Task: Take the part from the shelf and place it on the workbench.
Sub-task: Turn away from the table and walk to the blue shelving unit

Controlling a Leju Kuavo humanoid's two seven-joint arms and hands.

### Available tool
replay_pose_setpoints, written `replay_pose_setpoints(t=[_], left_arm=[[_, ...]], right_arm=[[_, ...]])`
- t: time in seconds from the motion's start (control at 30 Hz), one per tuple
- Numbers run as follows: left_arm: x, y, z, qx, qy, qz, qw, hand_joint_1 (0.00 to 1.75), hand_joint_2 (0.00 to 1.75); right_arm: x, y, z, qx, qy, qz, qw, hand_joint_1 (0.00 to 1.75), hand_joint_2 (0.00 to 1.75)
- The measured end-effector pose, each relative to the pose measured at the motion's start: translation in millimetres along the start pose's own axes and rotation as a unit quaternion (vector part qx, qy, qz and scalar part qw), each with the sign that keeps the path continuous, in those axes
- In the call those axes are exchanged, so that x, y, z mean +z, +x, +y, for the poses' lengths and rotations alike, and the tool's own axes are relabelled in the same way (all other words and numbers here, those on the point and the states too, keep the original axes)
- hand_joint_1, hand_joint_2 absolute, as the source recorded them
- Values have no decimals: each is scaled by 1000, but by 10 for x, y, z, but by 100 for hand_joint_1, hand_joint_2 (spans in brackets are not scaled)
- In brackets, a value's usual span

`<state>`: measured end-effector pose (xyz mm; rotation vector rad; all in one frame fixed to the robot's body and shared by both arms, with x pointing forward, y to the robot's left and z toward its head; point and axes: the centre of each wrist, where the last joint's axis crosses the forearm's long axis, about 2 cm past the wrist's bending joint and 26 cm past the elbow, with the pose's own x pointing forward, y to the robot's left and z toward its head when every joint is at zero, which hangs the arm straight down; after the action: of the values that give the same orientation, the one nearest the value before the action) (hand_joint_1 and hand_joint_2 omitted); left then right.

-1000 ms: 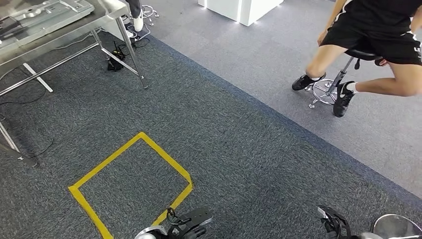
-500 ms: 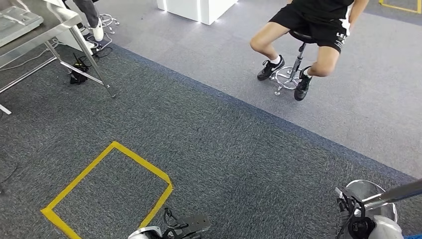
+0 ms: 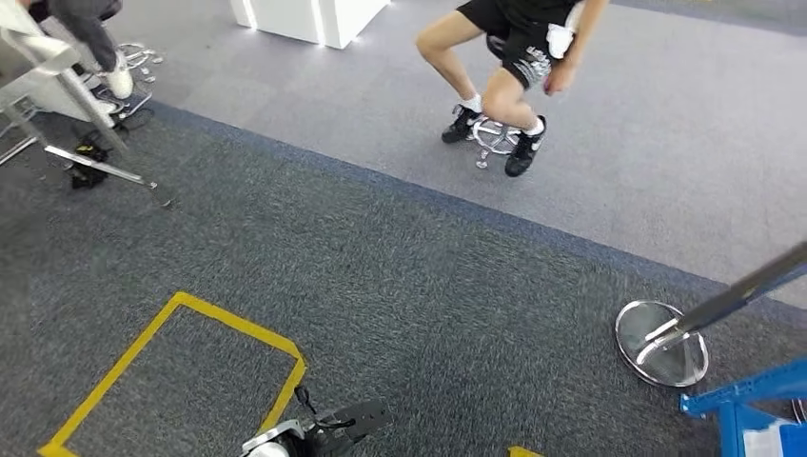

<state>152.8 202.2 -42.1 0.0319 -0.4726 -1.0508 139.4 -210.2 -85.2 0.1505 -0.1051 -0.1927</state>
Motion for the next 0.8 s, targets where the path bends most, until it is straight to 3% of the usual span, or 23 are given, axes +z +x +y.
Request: replay_pose_setpoints(t=[0.27, 0.8], left_arm=[[-11, -15, 9, -53, 6, 5, 999, 0, 0], [-23, -39, -1, -64, 4, 9, 998, 0, 0]], right_arm=[[-3, -142, 251, -44, 26, 34, 998, 0, 0], [2, -155, 320, -59, 27, 32, 997, 0, 0]])
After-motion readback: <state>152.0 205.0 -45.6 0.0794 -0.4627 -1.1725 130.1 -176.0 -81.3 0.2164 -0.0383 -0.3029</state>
